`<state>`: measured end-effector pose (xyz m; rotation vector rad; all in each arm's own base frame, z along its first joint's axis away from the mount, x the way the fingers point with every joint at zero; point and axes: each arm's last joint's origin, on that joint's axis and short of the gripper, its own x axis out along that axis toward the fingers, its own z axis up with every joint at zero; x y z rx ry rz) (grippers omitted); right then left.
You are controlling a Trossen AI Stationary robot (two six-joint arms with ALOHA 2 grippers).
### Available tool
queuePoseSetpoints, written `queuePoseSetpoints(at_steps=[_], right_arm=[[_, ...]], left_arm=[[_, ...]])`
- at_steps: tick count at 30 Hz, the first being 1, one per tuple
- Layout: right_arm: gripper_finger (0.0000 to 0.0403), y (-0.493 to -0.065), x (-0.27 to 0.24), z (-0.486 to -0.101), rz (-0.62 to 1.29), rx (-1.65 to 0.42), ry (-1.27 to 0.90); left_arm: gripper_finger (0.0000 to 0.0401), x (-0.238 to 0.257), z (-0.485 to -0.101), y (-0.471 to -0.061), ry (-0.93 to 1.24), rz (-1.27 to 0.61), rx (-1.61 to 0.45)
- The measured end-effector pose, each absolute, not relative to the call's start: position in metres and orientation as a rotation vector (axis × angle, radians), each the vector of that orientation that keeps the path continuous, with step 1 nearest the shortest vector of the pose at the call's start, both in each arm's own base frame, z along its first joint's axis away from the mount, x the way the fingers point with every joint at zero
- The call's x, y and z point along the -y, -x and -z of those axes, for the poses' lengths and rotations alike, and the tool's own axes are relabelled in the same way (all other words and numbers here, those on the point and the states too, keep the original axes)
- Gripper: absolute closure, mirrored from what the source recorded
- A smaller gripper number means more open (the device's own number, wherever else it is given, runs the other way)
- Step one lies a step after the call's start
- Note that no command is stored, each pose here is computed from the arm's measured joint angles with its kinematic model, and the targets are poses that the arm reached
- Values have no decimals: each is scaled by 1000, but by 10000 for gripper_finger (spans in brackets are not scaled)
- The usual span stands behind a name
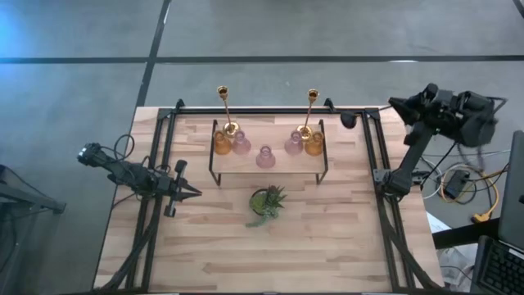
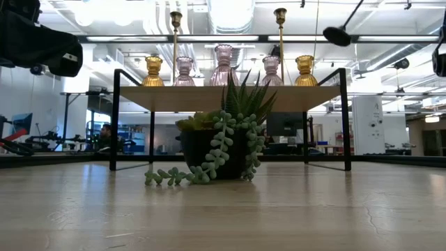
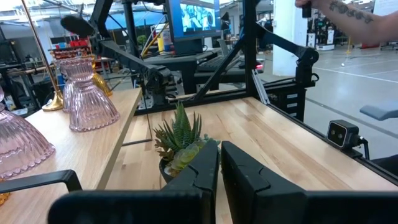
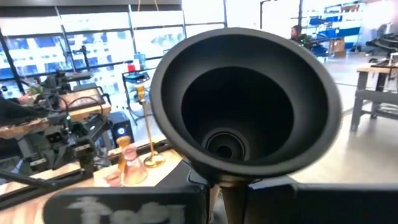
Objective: Pick & Place candle stick holders
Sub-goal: Put the black candle holder on the shelf
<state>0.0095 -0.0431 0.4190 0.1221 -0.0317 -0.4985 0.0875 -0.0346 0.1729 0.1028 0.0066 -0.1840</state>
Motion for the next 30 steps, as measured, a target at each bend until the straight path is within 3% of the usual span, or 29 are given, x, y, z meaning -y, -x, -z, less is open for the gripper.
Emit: queuePoseSetpoints(at_steps=[13,21,30], right_arm=[[394,-16,32,-509,501,-6,17],[394,-21,23,-527,496,-15,61],[394,-56,-43,-551,400,26,167]], left_arm=[[375,35,-173,-87,-103,184,-7],[375,35,-173,-87,-103,184,-7],[375,35,-173,-87,-103,184,-7]])
